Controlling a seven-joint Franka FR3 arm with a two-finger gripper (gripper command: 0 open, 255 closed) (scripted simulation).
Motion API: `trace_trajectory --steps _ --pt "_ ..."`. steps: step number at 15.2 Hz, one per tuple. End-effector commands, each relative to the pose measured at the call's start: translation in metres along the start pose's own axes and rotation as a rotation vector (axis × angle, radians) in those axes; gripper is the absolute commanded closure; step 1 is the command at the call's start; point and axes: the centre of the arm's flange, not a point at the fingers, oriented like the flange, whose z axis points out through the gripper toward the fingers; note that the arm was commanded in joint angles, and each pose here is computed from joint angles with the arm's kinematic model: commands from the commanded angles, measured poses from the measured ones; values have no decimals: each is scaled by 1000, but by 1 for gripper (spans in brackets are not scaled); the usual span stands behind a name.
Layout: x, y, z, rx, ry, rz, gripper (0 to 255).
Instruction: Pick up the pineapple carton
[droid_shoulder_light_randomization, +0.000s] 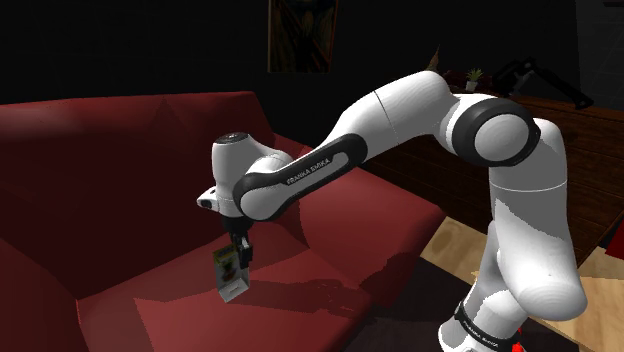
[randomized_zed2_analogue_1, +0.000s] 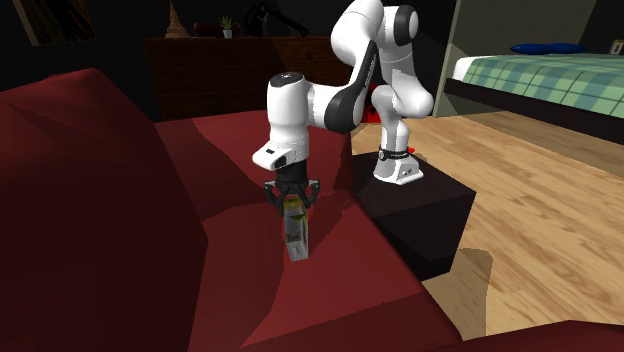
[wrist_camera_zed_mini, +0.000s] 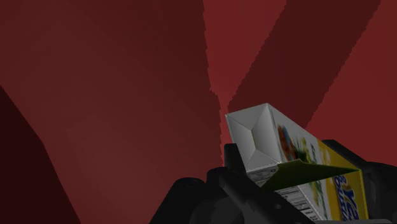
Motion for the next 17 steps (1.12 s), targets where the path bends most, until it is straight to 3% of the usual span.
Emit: trace_trajectory --steps 1,8,17 --pt "0 0 1 0 0 0 255" --pt "0 0 1 0 0 0 255" --pt "-1 0 -47 0 0 0 255"
